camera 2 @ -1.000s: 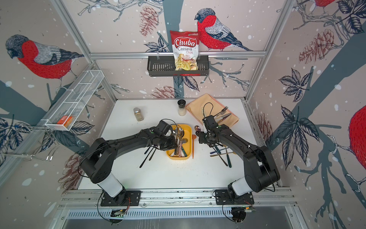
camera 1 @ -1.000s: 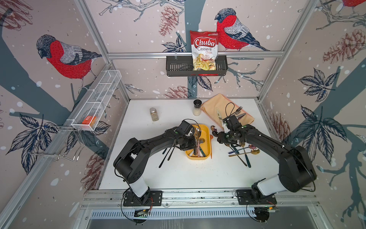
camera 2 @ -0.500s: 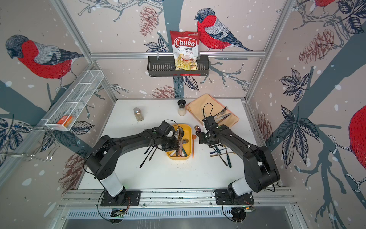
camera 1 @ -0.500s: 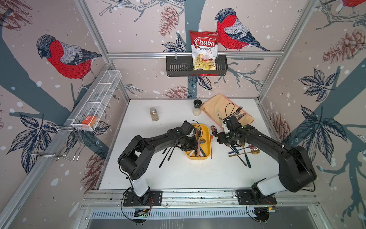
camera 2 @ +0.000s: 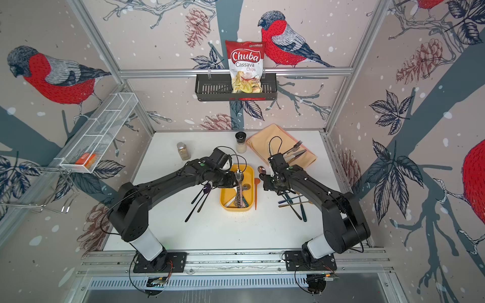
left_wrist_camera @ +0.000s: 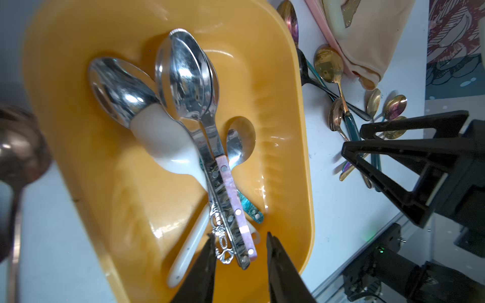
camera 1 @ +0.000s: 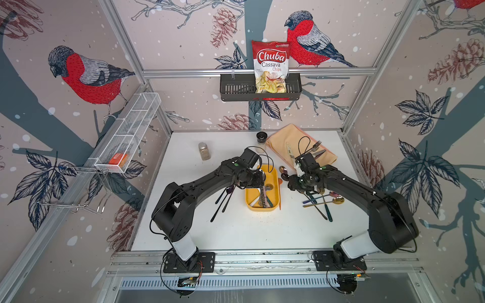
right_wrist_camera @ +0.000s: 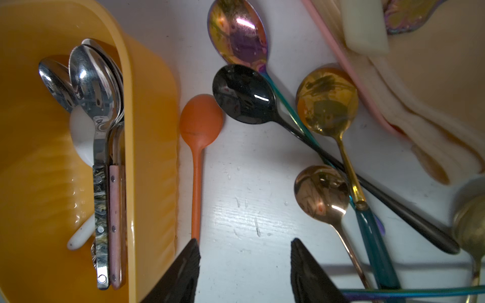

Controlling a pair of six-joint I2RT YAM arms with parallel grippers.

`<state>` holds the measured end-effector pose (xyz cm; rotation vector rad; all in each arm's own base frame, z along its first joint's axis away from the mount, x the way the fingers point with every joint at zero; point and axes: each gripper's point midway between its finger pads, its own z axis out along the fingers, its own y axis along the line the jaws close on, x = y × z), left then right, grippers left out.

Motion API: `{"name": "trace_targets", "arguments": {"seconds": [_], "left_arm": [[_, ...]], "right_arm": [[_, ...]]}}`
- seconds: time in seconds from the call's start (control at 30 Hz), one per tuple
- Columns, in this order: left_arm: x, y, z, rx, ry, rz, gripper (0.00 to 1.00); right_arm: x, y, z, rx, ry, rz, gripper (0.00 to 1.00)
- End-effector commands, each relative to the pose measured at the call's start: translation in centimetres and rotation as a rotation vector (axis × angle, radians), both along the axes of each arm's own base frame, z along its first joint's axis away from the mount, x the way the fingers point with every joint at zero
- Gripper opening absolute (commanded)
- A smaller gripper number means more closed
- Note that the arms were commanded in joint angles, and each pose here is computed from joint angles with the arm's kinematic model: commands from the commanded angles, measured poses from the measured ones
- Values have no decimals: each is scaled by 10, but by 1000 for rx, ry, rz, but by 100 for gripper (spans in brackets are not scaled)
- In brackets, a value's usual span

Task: Put the spoon into the storage box
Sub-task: Place the spoon in the storage box, then pick up the spoon from the center of the board.

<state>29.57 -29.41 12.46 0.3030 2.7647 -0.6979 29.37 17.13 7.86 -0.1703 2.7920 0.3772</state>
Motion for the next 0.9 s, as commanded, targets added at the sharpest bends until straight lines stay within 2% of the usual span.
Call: {"name": "trace_targets", "arguments": {"seconds": [0.0, 0.33, 0.6, 0.87], "left_arm": [[-3, 45, -10, 211, -37, -47, 34], [-6, 130, -36, 334, -28, 28, 31], [-19, 160, -76, 403, 34, 48, 28], [-17, 170, -93, 460, 55, 52, 27]], "right_arm": [[4, 4, 3, 16, -11, 3, 57], [4, 4, 2, 13, -9, 7, 57], [5, 5, 3, 13, -9, 12, 57], [3, 4, 2, 8, -4, 10, 57]]}}
